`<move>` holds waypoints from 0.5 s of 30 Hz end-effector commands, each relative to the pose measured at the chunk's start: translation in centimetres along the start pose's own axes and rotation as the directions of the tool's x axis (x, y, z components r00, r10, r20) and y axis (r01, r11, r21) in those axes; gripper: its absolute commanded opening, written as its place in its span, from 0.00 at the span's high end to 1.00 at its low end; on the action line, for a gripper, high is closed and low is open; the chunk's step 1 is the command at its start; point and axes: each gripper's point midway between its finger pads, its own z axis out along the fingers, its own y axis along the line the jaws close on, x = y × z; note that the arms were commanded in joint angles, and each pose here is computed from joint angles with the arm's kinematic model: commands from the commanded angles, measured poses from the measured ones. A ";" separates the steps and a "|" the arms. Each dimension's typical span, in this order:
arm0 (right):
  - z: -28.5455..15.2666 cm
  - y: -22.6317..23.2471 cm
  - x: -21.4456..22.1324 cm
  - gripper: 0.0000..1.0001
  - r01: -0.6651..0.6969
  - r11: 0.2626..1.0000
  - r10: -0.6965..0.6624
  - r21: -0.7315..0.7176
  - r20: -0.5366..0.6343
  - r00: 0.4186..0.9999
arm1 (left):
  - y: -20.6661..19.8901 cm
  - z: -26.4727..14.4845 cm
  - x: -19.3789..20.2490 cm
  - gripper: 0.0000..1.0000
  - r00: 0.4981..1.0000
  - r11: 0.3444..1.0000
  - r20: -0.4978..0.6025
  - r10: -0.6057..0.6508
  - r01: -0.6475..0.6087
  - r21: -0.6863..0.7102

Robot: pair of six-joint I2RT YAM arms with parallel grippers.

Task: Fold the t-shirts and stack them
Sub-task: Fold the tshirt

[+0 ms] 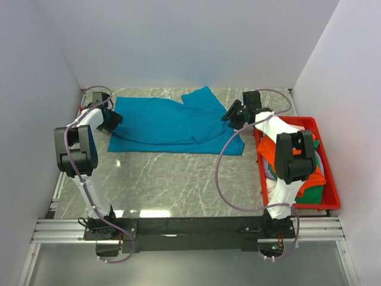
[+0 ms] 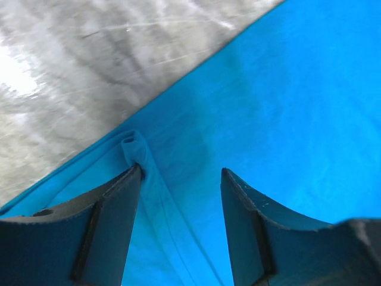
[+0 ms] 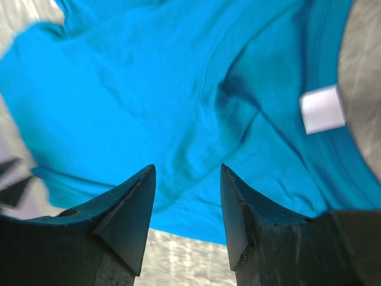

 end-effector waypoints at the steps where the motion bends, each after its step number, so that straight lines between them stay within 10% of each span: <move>1: -2.0 1.9 1.3 0.46 0.132 0.991 -0.132 0.005 0.052 0.990 | -1.7 -0.1 -0.8 0.39 1.000 1.000 0.025 0.010 -0.011 0.022; 15: 1.2 2.9 7.2 0.45 0.302 0.949 -0.300 0.087 -0.037 0.953 | -3.5 -0.1 -1.3 0.42 0.999 0.999 0.036 0.025 -0.027 0.047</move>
